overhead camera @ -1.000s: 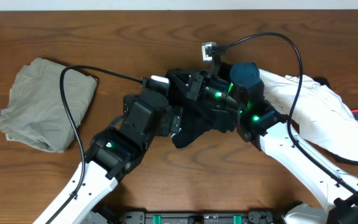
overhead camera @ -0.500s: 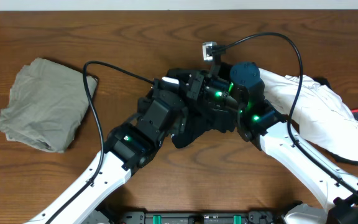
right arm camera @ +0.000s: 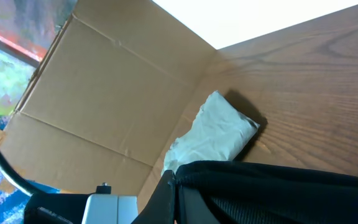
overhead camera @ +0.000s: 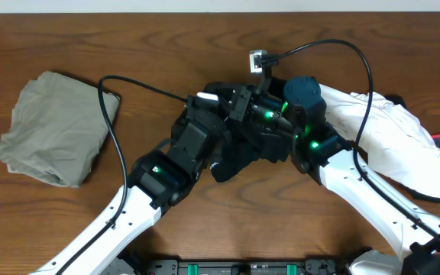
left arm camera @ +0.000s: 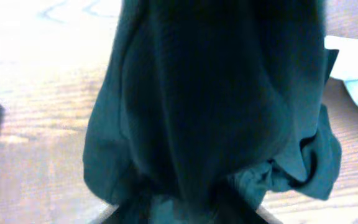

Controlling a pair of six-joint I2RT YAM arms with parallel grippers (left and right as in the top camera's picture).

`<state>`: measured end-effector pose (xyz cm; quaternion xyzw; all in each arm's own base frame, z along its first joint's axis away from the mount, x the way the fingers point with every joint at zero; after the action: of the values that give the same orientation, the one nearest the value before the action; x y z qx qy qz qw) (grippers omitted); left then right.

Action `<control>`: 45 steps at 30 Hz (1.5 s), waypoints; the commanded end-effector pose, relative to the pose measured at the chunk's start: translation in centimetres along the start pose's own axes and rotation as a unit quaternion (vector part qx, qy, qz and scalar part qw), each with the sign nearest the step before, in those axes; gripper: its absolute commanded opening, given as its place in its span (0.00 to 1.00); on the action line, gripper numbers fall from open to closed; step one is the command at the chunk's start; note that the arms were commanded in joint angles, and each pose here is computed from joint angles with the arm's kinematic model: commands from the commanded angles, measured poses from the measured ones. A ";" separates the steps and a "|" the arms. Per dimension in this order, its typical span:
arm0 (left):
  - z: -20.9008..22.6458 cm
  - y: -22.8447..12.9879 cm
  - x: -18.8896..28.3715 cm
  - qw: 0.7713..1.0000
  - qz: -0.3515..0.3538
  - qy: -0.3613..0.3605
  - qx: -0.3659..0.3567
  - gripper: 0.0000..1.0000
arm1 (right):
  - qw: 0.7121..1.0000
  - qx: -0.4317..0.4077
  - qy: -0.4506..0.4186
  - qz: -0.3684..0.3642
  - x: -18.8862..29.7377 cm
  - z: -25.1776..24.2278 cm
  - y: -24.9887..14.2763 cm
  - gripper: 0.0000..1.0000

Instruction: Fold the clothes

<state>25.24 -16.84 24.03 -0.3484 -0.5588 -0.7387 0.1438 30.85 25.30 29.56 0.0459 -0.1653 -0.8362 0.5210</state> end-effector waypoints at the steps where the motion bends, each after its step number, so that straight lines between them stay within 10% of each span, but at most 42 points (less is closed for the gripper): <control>1: -0.2 -0.5 -0.5 1.000 0.007 0.006 -0.012 0.06 | 1.000 0.008 0.027 0.004 0.1 1.8 0.3 0.01; 15: 3.1 -0.7 3.6 0.995 -0.014 0.093 -0.026 0.06 | 0.996 0.030 -0.046 0.068 1.0 -1.7 -0.5 0.16; 22: 6.6 -1.9 8.3 0.987 -0.034 0.157 -0.011 0.06 | 0.984 0.026 -0.171 0.032 4.8 -7.1 2.7 0.60; 29: 9.5 -2.4 11.3 0.976 -0.067 0.204 0.020 0.06 | 0.940 0.011 -0.340 0.039 10.7 -13.0 3.4 0.60; 45: 10.2 -1.2 13.6 0.972 -0.118 0.199 0.048 0.06 | 0.912 0.055 -0.390 0.115 8.3 -14.5 -0.5 0.62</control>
<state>18.49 -5.06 32.11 -0.1451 -0.5814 -0.7782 0.1880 30.37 13.73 17.86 -0.2594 -0.3676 -0.7369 0.5046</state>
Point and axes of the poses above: each gripper's point midway between its finger pads, its own x axis back along the fingers, its own z axis along the line the jaws close on, y = z × x, the point moved 7 cm from there along x, back along the fingers, and after that the axes turned 14 degrees about -x, right-handed, at the moved point
